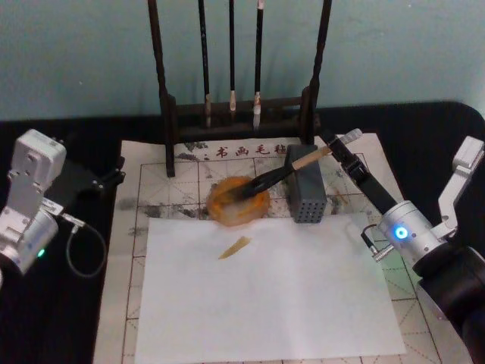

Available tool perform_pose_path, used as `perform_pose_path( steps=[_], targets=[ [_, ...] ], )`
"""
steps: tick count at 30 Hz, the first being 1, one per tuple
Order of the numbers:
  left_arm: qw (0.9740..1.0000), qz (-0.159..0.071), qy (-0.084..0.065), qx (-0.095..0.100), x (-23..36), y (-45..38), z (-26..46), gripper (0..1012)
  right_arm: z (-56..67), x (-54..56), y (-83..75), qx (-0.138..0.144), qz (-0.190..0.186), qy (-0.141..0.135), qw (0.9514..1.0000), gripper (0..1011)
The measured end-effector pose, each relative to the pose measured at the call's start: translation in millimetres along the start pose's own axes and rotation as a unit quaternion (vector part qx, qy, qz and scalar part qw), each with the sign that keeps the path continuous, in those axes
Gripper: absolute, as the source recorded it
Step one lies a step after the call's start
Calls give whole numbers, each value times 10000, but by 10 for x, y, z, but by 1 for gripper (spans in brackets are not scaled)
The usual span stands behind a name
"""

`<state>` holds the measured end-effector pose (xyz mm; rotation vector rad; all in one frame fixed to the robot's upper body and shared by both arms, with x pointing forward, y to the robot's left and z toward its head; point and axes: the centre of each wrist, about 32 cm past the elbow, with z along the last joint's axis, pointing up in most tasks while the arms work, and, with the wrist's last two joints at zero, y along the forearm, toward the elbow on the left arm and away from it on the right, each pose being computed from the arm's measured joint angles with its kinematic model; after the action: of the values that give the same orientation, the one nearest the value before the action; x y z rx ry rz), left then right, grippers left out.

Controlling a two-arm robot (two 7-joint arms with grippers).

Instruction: Pick up the brush from the inkstone, write on the paper, then place the brush back to its original position.

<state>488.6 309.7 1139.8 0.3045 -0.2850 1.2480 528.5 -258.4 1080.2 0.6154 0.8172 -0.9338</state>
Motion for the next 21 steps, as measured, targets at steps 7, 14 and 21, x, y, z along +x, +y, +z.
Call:
perform_pose_path(
  steps=[7,14,21],
  targets=[
    [10000,0,0,0,0,0,0,1001,-20,-17,33,60,-32,-16,10000,1000],
    [10000,0,0,0,0,0,0,1001,-27,-19,45,98,-46,-39,9999,1000],
    [10000,0,0,0,0,0,0,1001,-29,-20,44,108,-65,20,9999,1000]
  ],
)
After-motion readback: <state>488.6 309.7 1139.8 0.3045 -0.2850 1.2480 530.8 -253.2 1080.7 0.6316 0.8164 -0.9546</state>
